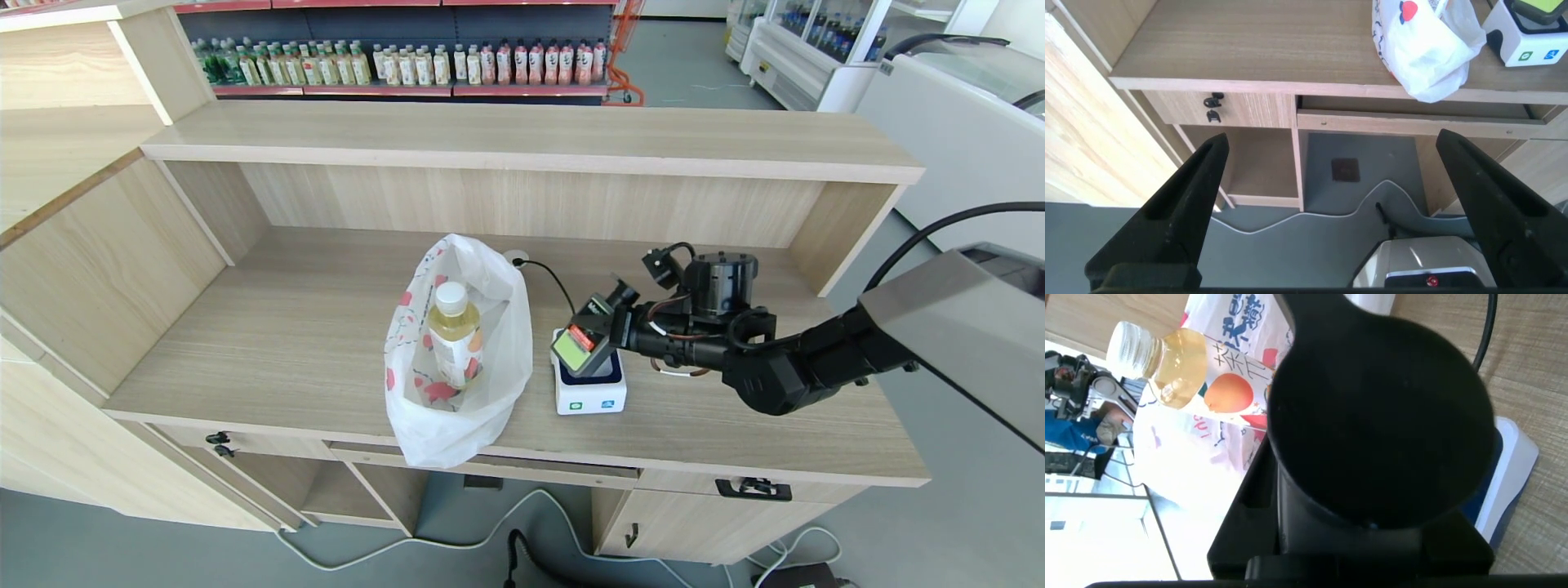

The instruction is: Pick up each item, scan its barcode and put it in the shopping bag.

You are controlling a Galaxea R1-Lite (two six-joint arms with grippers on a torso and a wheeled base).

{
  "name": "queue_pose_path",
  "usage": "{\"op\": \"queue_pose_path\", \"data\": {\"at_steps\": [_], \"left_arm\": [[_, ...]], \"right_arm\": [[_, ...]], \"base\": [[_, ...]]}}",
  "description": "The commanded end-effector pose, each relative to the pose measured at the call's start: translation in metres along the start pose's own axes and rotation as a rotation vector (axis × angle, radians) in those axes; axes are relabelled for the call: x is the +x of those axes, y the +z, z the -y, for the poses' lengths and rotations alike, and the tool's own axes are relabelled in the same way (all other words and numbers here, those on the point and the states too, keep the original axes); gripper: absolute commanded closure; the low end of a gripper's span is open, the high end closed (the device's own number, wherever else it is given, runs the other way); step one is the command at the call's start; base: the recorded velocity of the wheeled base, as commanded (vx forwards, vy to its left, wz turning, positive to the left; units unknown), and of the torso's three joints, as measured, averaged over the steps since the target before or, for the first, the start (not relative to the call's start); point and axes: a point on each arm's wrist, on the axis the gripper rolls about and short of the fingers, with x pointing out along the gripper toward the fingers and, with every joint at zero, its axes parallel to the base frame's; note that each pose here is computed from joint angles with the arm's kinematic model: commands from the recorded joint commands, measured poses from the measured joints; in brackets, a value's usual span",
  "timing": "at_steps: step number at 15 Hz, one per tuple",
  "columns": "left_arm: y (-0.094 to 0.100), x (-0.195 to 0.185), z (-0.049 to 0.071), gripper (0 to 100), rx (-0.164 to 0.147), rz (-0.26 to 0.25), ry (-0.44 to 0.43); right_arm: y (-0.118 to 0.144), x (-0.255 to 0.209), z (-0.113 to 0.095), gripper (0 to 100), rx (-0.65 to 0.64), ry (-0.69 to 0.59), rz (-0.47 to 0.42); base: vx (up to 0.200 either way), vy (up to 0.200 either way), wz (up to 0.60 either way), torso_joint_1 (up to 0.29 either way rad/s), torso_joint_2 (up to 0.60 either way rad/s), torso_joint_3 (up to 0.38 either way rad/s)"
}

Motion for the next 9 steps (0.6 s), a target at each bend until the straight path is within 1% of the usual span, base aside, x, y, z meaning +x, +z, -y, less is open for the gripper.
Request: {"op": "queue_pose_path", "data": {"at_steps": [1,9], "left_arm": [[0.0,0.0,0.0,0,0.0,0.001,0.0],[0.0,0.0,0.0,0,0.0,0.001,0.0]], "right_arm": [[0.0003,0.0008,0.0003,100,-0.001,0.002,0.001],[-0.0009,0.0033,0.0023,100,0.001,0.001,-0.001]], "base": [[0.0,0.0,0.0,0.0,0.0,0.0],[0.0,0.0,0.0,0.0,0.0,0.0]]}}
